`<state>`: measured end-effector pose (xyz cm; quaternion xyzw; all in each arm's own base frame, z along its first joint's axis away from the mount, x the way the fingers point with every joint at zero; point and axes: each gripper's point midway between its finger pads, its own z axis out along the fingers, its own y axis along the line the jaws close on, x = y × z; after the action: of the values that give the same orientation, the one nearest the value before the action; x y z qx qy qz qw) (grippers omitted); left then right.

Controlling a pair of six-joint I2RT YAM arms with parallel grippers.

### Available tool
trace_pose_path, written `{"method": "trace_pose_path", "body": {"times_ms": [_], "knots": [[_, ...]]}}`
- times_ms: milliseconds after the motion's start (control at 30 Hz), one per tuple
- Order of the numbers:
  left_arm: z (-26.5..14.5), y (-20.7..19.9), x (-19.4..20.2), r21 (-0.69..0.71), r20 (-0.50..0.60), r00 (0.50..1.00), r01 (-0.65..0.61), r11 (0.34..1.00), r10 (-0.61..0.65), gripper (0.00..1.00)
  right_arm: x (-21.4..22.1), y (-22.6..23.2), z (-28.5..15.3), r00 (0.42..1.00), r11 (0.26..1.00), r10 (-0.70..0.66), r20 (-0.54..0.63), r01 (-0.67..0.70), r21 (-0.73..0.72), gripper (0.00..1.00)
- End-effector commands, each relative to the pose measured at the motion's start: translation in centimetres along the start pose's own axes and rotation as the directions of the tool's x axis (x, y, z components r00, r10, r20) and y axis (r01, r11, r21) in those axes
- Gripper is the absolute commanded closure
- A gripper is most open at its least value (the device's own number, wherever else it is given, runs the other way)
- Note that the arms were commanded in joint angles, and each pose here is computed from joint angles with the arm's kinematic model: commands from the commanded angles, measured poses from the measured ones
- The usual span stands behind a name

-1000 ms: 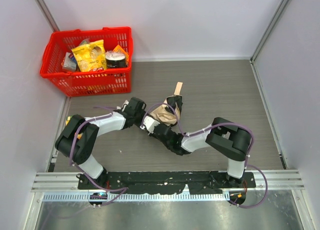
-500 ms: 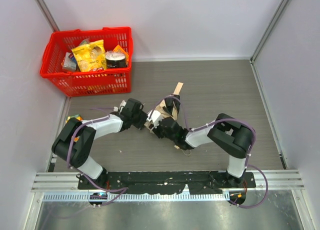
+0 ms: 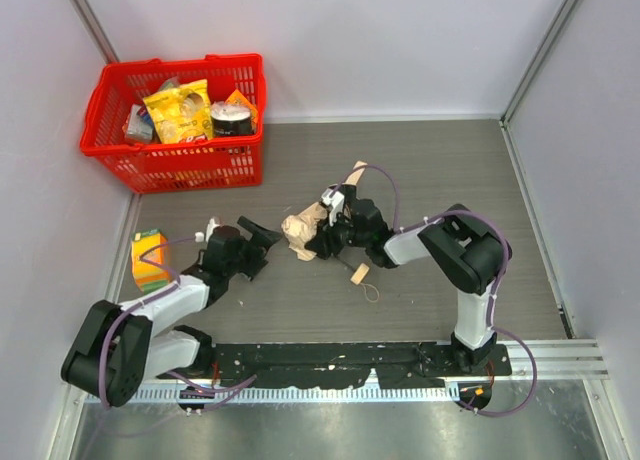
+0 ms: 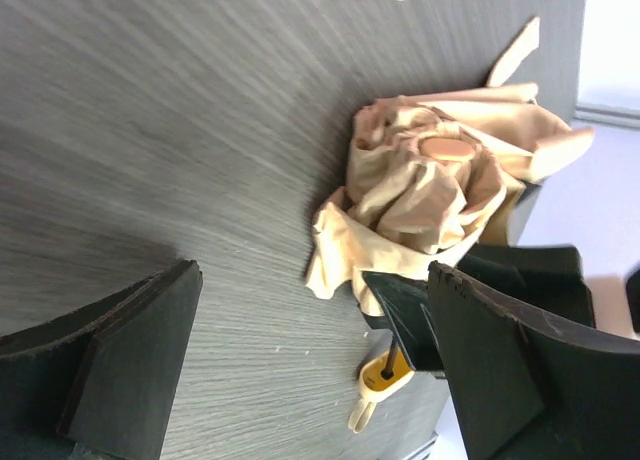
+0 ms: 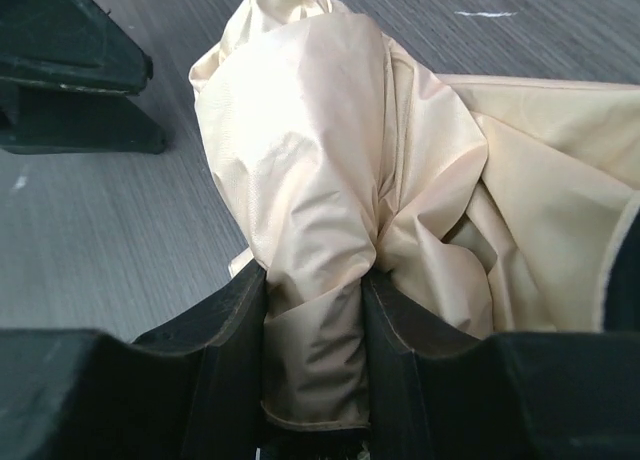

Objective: Put away the umbrella

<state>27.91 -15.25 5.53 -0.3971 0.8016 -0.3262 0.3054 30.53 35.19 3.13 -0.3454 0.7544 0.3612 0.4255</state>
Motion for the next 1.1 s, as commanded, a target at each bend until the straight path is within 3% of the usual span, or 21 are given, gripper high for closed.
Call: {"method": "trace_pose_path", "body": {"times_ms": [0, 167, 300, 400, 733, 933, 1000, 1067], "knots": [[-0.1, -4.1, 0.5, 0.189, -0.033, 0.996, -0.07, 0.98, 0.077, 0.0, 10.3, 1.2, -2.7, 0.848, 0.911, 0.377, -0.371, -0.413, -0.018, 0.99], [1.6, -5.6, 2.2, 0.24, -0.116, 0.985, -0.099, 0.966, 0.129, 0.0, 10.7, 2.5, -2.4, 0.704, 0.773, 0.551, -0.449, -0.633, -0.045, 0.99], [3.3, -5.5, 2.8, 0.237, -0.129, 0.982, -0.103, 0.966, 0.136, 0.0, 10.1, 2.1, -1.7, 0.643, 0.702, 0.623, -0.446, -0.711, -0.044, 0.99], [4.2, -5.6, 2.7, 0.234, -0.115, 0.983, -0.113, 0.966, 0.143, 0.0, 10.2, 1.4, -1.5, 0.617, 0.681, 0.649, -0.446, -0.732, -0.022, 0.99], [7.0, -4.3, 1.8, 0.135, -0.034, 0.963, -0.26, 0.956, 0.266, 0.02, 10.3, 0.3, -1.7, 0.655, 0.737, 0.606, -0.452, -0.675, 0.01, 0.99], [8.3, -3.5, 2.0, 0.138, -0.022, 0.96, -0.275, 0.952, 0.28, 0.21, 10.8, -0.1, -1.8, 0.662, 0.756, 0.592, -0.46, -0.653, 0.033, 0.99], [8.5, -3.6, 2.0, 0.155, -0.013, 0.961, -0.271, 0.95, 0.276, 0.34, 10.9, -0.2, -1.8, 0.662, 0.759, 0.588, -0.465, -0.65, 0.037, 0.99], [8.6, -4.1, 2.2, 0.177, -0.018, 0.961, -0.267, 0.947, 0.275, 0.53, 10.8, -0.3, -1.8, 0.665, 0.763, 0.586, -0.463, -0.645, 0.041, 0.99]]}}
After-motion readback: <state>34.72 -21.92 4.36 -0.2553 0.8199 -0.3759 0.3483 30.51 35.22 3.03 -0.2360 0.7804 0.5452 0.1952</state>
